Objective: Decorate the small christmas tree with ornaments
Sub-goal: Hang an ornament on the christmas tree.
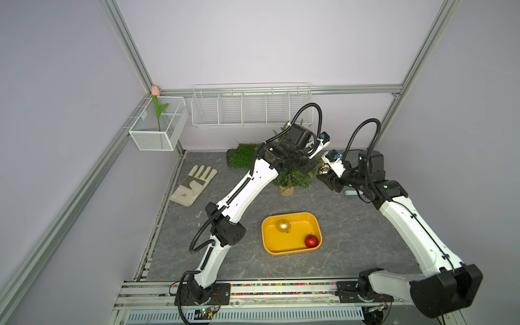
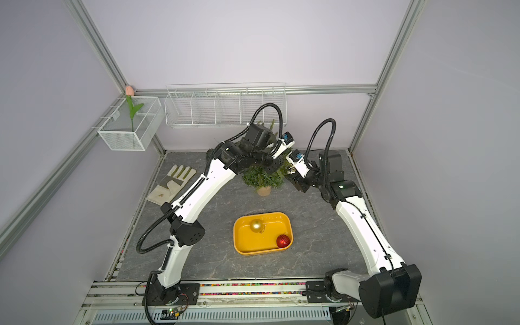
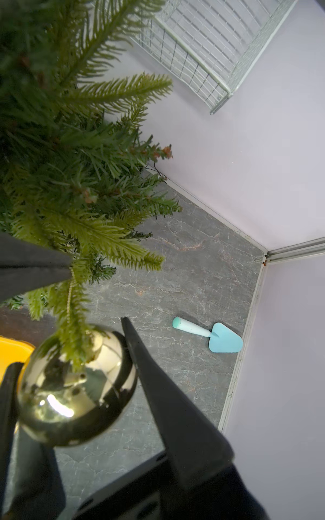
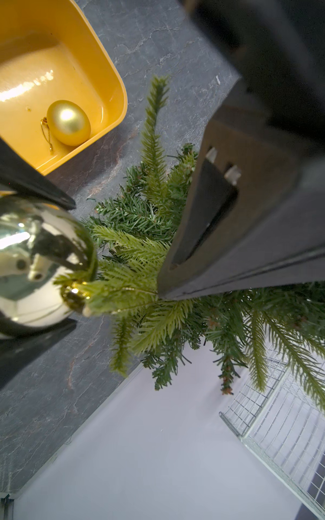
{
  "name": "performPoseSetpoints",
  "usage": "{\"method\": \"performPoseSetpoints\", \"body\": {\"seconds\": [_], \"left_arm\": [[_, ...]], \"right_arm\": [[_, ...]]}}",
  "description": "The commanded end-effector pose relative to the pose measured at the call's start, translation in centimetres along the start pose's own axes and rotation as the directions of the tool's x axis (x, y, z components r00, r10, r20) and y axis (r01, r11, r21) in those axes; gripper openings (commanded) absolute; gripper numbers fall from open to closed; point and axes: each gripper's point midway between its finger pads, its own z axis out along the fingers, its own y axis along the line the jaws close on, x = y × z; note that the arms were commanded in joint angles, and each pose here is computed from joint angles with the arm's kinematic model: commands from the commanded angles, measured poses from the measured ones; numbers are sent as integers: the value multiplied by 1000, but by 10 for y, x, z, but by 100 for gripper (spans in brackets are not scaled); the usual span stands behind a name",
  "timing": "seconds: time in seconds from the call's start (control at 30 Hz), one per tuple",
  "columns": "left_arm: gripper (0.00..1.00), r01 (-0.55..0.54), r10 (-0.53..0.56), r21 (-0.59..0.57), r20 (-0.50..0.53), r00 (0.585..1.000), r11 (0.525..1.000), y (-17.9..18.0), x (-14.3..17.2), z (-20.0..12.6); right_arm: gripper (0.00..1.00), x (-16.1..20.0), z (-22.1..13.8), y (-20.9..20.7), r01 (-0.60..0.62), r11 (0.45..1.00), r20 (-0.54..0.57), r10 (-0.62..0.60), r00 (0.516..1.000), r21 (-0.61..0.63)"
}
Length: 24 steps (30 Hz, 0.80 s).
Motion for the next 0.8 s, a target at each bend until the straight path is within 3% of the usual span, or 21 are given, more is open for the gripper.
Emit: {"method": "performPoseSetpoints", "body": {"seconds": [0.0,0.33,0.57,0.67,0.77], "left_arm": [[0,39,-39,-4,-24,999,999,8,7,-1],[0,14,-25,117,86,996,993,-15,-22,-21],[0,6,-14,115,71,997,993,-22,-19,-16],[10,21,-26,83,60,998,996,-16,-18,-21],[14,34,-38,63,70,997,997,-13,-22,-32]], "right_arm": [[6,-5,4,-5,-7,1000,11,7,1000,0],[6,9,20,1,-35,998,-4,35,999,-54],[7,18,18,4,-52,998,-9,51,999,-42],[6,21,16,7,-61,997,-14,61,998,-43],[7,22,14,9,-70,997,-7,70,998,-41]]}}
